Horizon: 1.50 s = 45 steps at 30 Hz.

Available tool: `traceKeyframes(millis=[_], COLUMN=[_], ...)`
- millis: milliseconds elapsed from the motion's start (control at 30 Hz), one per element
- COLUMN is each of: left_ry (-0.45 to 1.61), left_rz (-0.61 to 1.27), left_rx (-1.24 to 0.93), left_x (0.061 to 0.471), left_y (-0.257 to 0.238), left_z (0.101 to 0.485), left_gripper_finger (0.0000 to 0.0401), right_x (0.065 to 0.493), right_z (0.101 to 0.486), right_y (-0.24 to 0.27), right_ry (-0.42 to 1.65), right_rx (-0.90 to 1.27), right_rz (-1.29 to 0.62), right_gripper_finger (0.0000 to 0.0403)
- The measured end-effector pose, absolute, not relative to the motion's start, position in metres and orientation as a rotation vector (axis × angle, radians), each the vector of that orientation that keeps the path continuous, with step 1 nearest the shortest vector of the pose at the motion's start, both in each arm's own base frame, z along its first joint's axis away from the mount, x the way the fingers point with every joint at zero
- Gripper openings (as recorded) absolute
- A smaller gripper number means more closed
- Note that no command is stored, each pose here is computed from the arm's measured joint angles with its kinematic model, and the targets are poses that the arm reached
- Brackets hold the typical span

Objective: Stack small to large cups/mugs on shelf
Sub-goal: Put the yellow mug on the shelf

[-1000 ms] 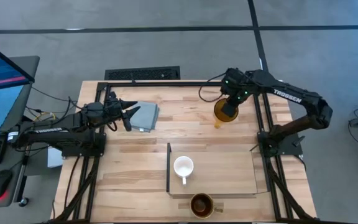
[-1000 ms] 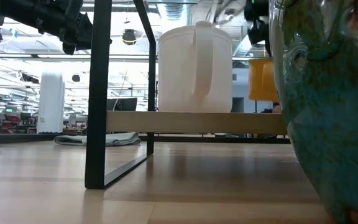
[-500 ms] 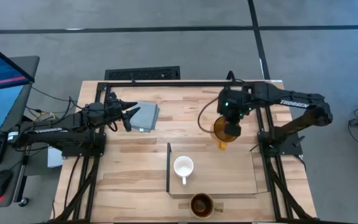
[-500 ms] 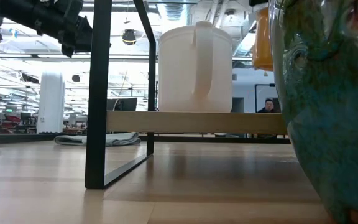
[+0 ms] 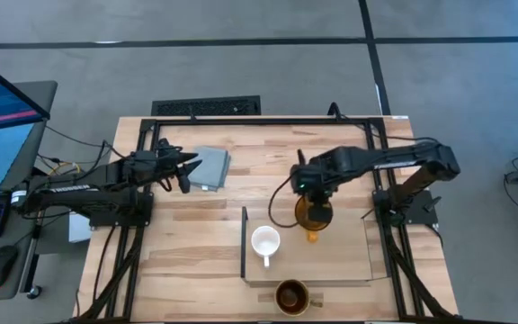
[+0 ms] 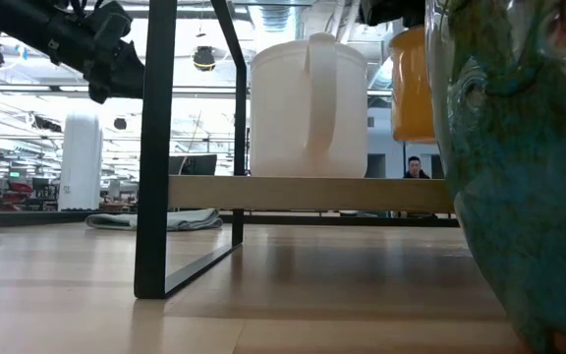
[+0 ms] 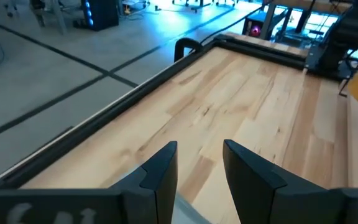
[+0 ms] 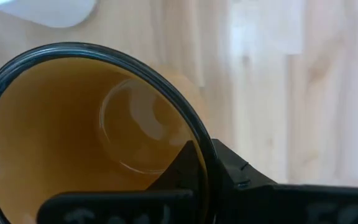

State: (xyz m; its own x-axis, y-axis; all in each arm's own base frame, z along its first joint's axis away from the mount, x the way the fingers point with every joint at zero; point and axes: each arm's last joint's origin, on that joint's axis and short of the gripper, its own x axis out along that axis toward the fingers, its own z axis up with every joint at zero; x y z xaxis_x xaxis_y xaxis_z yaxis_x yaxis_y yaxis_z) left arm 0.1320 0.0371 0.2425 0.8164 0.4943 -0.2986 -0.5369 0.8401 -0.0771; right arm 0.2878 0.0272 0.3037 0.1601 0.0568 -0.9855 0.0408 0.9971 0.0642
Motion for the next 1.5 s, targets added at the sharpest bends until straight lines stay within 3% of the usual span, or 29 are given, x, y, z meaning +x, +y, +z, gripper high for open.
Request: traceKeyframes(millis=[667,1333,1500], left_ry=[0.318,0.333,0.352], left_rz=[0.554,0.51,0.51], left_rx=[-0.169,-0.187,-0.187], left_x=[0.13,0.131,0.13], left_y=[0.037,0.035,0.035], left_z=[0.238,0.237,0.235], left_gripper_finger=[0.0121,0.0121,0.0121], right_x=[0.299,0.298,0.296], right_z=[0.283,0.279,0.261], right_y=[0.07,0.081,0.082], right_ry=[1.402,1.415,1.431], right_rx=[0.151,0.179,0.253], right_rz=[0.082,0.077,0.081], right_gripper_finger=[0.0029,0.0029,0.0029])
